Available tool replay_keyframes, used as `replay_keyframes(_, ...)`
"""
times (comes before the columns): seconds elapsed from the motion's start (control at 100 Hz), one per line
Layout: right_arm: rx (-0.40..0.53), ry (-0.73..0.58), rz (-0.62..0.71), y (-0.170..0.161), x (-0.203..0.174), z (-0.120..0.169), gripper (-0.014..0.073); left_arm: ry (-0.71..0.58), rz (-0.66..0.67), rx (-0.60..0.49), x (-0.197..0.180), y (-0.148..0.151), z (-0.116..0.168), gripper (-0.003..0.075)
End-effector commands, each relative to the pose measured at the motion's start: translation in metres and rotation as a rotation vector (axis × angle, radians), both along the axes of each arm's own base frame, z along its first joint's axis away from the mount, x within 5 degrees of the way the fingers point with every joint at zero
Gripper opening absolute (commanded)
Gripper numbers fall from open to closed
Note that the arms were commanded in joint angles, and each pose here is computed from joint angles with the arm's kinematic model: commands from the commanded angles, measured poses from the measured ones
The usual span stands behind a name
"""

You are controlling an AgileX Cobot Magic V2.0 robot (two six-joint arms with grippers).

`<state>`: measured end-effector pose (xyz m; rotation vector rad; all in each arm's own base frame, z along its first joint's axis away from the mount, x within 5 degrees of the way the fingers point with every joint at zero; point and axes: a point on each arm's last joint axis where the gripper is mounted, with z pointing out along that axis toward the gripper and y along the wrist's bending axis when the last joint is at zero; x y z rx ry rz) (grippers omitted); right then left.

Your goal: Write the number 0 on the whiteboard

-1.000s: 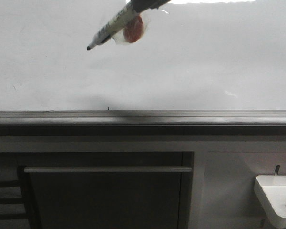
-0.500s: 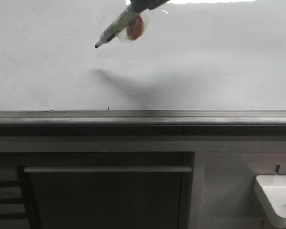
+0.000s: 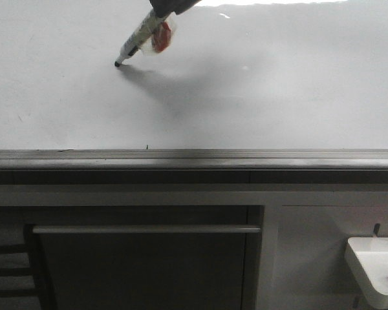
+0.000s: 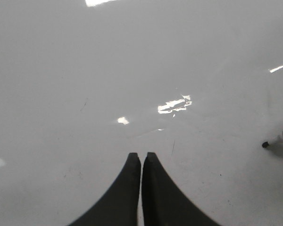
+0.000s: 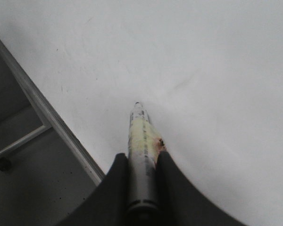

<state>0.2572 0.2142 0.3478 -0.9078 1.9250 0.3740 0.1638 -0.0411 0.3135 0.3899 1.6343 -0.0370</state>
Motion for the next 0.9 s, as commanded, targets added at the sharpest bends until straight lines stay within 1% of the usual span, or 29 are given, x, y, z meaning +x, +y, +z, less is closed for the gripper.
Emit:
replay_keyframes(0.0, 0.084, -0.137, -0.036, -0.008, 0.008, 0.035, -0.0066, -0.100, -0.019, -0.053, 0.000, -0.002, 0.019, -0.0020)
replay_keyframes(0.17, 0.099, -0.160, -0.070, -0.020, 0.013, 0.051, -0.0066, -0.102, -0.019, -0.053, 0.000, -0.002, 0.019, -0.0020)
replay_keyframes(0.34, 0.058, -0.108, -0.092, -0.037, 0.008, 0.055, -0.0066, -0.102, -0.019, -0.053, 0.000, -0.002, 0.019, -0.0020)
replay_keyframes(0.49, 0.018, -0.045, -0.089, -0.039, 0.006, 0.046, -0.0066, -0.102, -0.019, -0.053, 0.000, -0.002, 0.019, -0.0020)
replay_keyframes(0.66, 0.020, 0.027, -0.085, -0.034, 0.007, 0.028, -0.0066, -0.102, -0.019, -0.053, 0.000, -0.002, 0.019, -0.0020)
replay_keyframes(0.8, 0.017, 0.031, -0.075, -0.023, 0.015, 0.017, -0.0066, -0.104, -0.020, -0.054, 0.000, -0.002, 0.019, -0.0020)
replay_keyframes(0.89, 0.024, 0.017, -0.067, -0.016, 0.019, 0.014, -0.0066, -0.104, -0.020, -0.054, 0.000, -0.002, 0.019, -0.0020)
